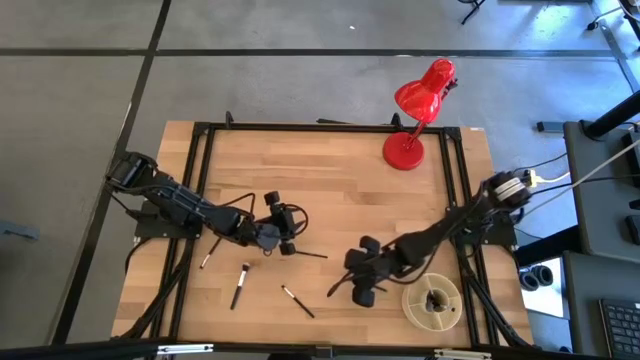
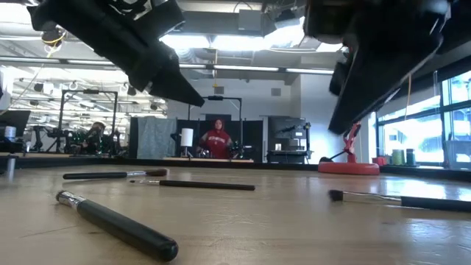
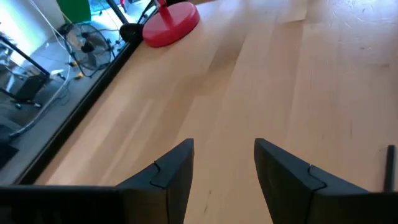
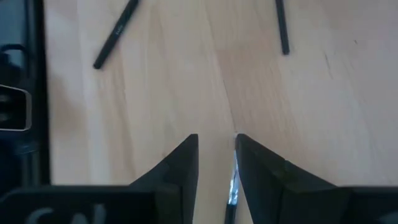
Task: Put items in baskets/containers
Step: Put the black eyeshadow brush into the yellow pen organizer
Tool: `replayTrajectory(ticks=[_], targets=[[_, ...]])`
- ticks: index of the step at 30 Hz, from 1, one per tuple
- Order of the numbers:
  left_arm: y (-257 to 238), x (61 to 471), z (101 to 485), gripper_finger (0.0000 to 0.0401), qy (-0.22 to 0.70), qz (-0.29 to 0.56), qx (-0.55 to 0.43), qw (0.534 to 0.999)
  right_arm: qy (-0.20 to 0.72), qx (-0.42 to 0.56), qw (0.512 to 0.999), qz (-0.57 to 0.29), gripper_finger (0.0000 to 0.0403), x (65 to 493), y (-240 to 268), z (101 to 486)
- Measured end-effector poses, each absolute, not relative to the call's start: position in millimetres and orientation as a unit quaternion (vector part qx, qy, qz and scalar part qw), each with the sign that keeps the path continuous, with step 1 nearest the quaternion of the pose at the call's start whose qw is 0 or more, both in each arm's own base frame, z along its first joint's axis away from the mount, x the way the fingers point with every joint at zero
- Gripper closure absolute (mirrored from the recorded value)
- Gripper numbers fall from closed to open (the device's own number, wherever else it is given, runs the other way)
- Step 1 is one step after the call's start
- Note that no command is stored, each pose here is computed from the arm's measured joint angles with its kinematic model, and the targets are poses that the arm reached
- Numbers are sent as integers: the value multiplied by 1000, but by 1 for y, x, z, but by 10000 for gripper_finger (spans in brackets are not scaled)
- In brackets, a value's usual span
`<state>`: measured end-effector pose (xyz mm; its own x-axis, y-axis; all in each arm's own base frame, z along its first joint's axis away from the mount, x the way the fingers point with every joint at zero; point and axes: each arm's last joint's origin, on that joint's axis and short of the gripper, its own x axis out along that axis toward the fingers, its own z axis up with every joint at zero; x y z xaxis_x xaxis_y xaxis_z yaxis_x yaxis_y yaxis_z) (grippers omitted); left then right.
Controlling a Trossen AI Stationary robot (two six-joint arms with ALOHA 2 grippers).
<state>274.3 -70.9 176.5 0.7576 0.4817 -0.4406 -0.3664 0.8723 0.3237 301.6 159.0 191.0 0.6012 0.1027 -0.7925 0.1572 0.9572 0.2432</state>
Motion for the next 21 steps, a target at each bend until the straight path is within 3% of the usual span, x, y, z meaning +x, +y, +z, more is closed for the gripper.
replayTrajectory(ticks=[21], targets=[[-60, 279, 178, 237, 262, 235, 124, 928, 521, 157, 839, 9, 304, 324, 153, 133]])
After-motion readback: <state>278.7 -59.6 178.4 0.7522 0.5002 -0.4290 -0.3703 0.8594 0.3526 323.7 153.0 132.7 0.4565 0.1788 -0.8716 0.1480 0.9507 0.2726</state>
